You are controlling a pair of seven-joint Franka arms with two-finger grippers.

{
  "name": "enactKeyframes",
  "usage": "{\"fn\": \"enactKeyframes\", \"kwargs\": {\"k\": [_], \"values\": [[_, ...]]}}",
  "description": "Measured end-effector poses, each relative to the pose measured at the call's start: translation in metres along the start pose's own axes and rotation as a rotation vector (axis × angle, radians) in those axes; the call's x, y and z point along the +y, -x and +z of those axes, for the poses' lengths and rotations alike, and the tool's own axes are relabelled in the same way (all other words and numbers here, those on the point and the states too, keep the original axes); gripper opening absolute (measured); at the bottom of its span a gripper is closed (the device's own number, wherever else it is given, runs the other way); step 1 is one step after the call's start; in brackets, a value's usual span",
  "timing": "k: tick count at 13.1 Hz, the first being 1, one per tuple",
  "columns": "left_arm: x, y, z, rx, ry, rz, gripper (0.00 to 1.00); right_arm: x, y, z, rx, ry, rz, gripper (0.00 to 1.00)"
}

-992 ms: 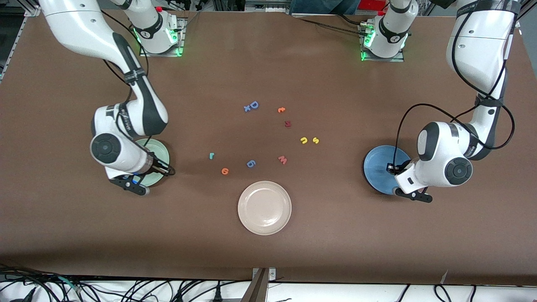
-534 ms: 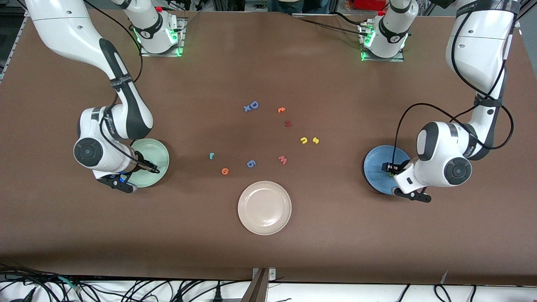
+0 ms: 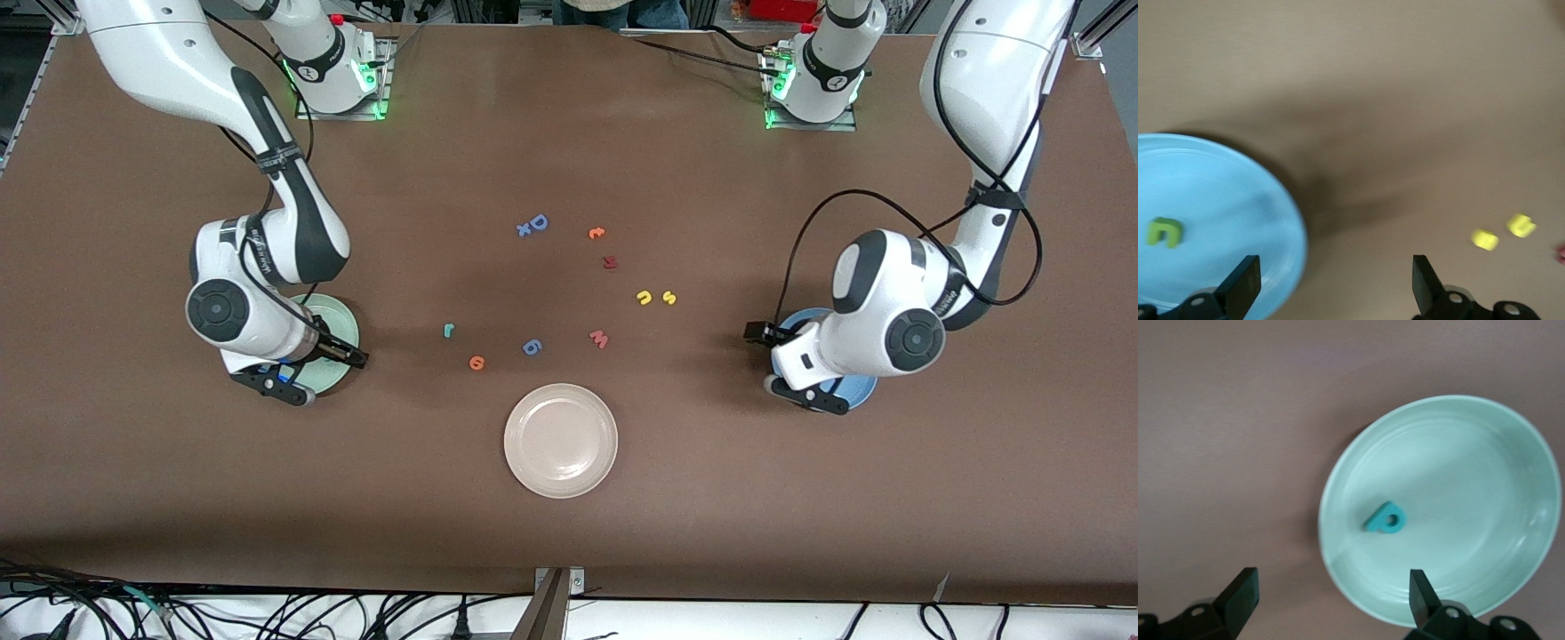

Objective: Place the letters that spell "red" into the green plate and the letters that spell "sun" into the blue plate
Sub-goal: 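Grasp the yellow s and teal j with the left and right grippers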

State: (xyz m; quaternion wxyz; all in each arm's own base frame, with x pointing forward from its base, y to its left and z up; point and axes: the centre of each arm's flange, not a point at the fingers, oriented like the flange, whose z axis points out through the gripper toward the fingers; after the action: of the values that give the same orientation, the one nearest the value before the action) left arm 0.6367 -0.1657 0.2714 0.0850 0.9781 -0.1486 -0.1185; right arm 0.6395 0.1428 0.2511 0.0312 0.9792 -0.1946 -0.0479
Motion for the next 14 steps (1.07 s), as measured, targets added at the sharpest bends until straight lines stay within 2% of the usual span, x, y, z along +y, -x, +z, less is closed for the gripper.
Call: {"fn": "enactKeyframes", "kwargs": {"k": [4, 8, 11, 14], "values": [[0.06, 0.024, 0.01, -0.023, 0.006, 0.023, 1.0, -0.045, 0.026, 0.004, 0.028, -0.069, 0.078, 1.0], [0.097, 0.051, 0.067, 0.066, 0.01, 0.06, 1.0, -0.085, 0.053, 0.022, 0.044, -0.108, 0.136, 1.0], [0.123, 0.073, 0.092, 0.088, 0.008, 0.106, 1.0, -0.108, 0.068, 0.039, 0.061, -0.15, 0.154, 1.0], [0.143, 0.083, 0.101, 0.101, -0.04, 0.145, 0.98, -0.119, 0.082, 0.053, 0.062, -0.162, 0.162, 1.0]]}}
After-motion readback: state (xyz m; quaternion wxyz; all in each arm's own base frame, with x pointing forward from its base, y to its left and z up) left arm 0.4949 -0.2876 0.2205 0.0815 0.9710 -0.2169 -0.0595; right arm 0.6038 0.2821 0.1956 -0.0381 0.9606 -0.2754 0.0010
